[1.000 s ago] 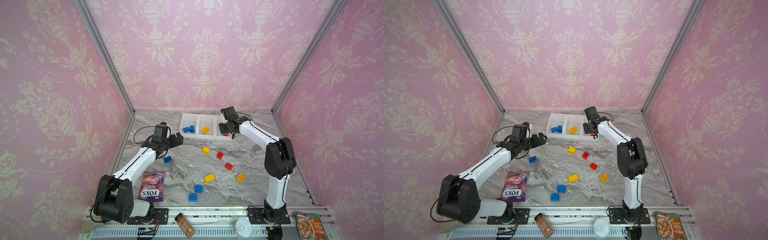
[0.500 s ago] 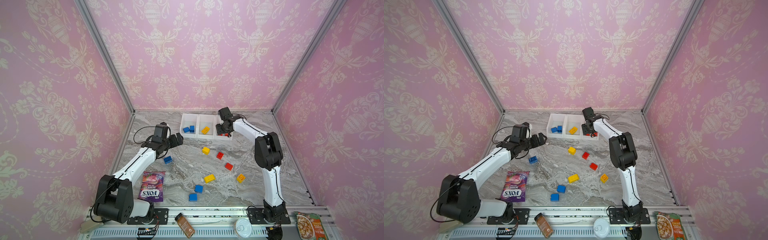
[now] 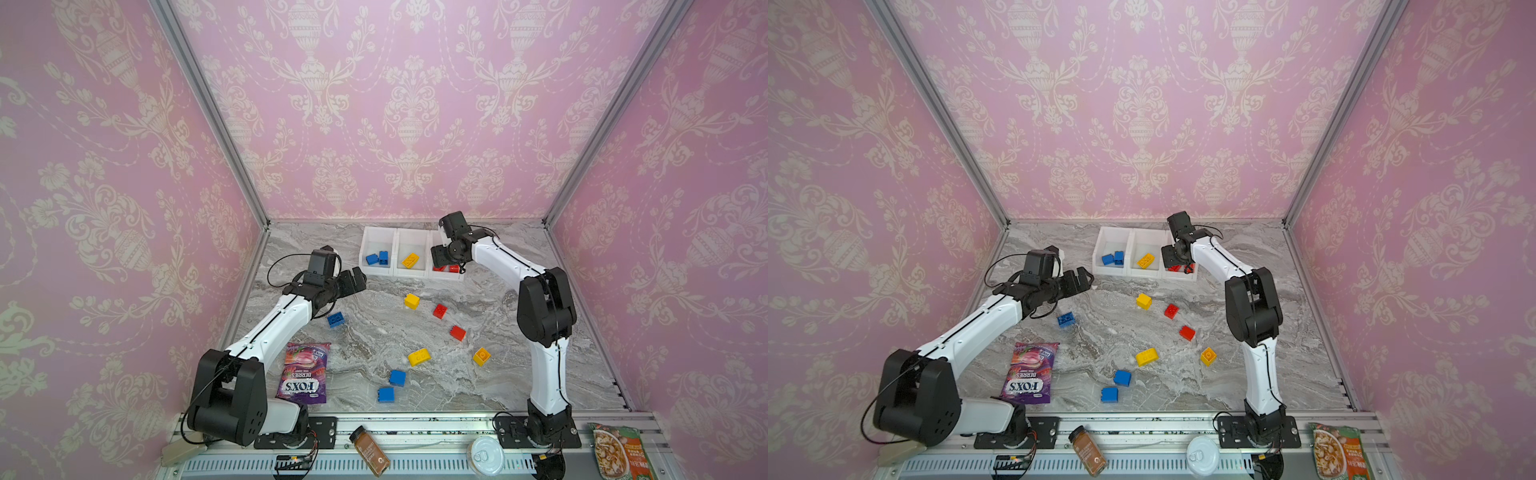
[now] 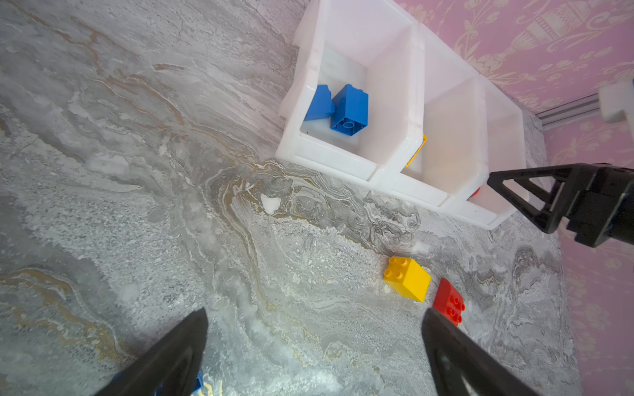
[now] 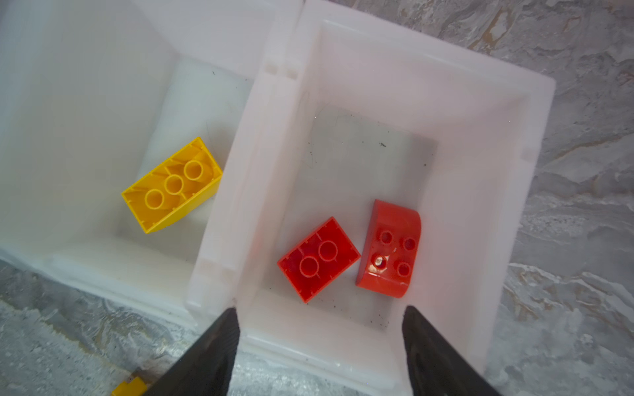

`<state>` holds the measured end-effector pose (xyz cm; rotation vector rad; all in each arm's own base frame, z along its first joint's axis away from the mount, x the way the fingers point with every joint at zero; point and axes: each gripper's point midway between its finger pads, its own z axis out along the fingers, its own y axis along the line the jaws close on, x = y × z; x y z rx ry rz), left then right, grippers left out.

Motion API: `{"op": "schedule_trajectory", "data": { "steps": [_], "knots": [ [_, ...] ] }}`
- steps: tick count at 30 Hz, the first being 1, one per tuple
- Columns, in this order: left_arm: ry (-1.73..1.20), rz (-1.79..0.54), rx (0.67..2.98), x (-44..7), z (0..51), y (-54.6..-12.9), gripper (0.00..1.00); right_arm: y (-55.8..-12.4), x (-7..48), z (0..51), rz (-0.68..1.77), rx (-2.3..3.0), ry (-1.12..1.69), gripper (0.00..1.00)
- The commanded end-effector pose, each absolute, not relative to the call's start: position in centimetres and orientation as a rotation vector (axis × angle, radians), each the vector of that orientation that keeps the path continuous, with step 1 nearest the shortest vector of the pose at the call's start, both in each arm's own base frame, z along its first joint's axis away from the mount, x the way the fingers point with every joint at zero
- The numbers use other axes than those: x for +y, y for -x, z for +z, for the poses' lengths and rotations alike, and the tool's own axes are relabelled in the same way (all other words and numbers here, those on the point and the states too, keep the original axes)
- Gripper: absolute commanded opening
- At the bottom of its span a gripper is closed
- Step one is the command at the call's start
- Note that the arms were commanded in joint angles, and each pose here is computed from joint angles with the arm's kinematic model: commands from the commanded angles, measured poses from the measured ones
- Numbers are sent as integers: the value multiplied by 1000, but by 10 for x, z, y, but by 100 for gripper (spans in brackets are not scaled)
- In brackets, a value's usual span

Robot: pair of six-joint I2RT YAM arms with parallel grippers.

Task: Sort the legos into containers by color
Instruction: 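Lower the red brick into the farthest compartment and open the right gripper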

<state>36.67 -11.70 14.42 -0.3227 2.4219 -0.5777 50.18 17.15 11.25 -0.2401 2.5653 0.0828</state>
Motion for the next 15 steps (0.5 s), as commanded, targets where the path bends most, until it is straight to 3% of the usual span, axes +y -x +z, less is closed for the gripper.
{"op": "schedule_trajectory", "data": {
  "steps": [1,8,15],
  "knots": [
    [344,-527,2462,-109,138,-363,99,-488,184,138,170,2529,263,84],
    [356,-526,2460,-109,135,-364,99,-442,211,150,191,2541,461,100],
    [365,-537,2457,-109,131,-365,99,-391,243,142,233,2572,703,100]
  ]
}}
